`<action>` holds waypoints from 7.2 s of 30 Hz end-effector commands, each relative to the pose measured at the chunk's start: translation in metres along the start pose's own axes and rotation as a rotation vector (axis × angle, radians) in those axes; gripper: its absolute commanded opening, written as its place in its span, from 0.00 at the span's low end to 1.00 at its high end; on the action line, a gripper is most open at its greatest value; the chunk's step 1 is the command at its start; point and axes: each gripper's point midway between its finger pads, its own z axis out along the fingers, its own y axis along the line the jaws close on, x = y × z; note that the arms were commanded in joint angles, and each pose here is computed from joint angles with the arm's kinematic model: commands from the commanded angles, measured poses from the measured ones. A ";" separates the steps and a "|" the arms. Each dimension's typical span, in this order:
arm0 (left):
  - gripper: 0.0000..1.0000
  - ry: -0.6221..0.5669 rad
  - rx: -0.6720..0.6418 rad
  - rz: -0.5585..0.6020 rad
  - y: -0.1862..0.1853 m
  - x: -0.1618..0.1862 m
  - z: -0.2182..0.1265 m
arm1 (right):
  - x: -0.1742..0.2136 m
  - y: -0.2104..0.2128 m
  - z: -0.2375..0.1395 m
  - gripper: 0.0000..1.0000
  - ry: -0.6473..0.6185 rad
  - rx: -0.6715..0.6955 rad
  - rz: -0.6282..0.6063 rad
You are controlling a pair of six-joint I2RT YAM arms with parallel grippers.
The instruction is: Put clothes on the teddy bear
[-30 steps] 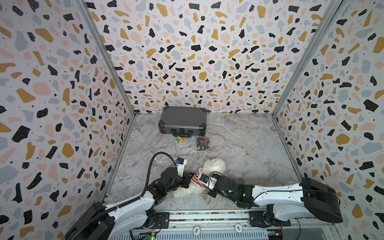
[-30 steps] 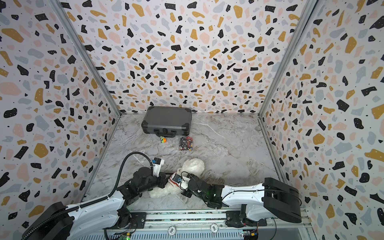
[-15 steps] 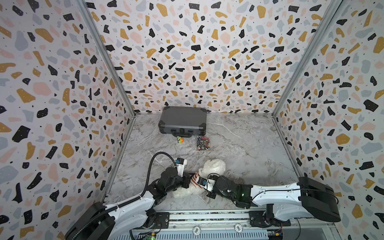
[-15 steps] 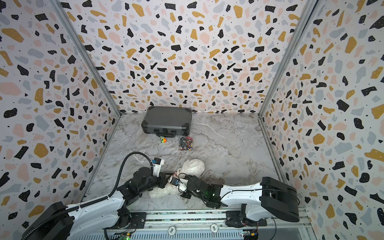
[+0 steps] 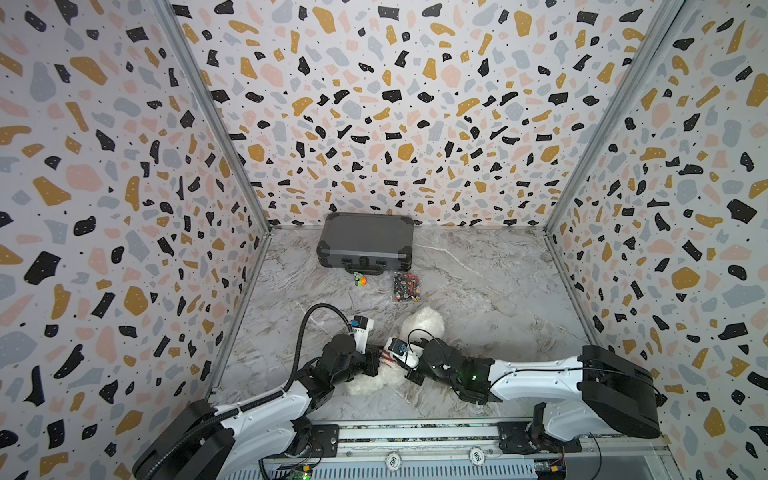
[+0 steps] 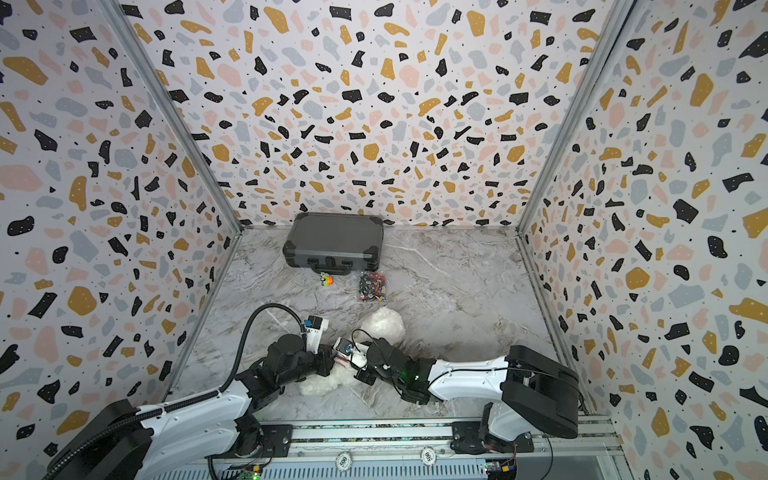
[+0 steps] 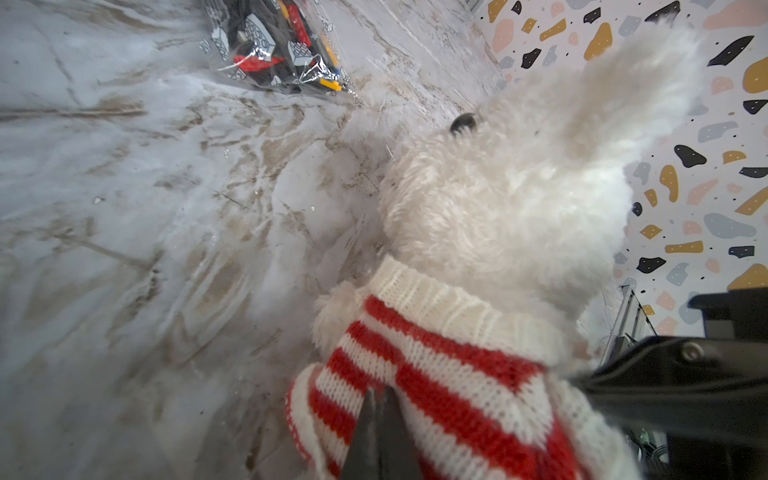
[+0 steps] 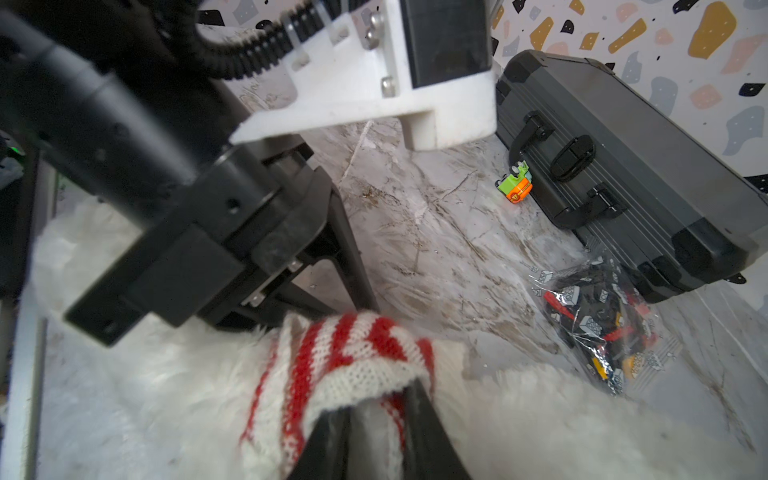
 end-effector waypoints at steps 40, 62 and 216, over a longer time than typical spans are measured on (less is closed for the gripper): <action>0.38 -0.088 -0.039 0.004 -0.055 -0.045 -0.048 | 0.014 -0.017 -0.051 0.00 -0.114 -0.020 0.362; 0.38 -0.098 -0.085 -0.130 -0.071 -0.027 -0.017 | 0.018 -0.007 -0.057 0.00 -0.130 -0.023 0.315; 0.00 0.046 0.152 0.056 -0.094 -0.002 -0.009 | -0.034 0.040 -0.115 0.00 -0.331 -0.225 0.188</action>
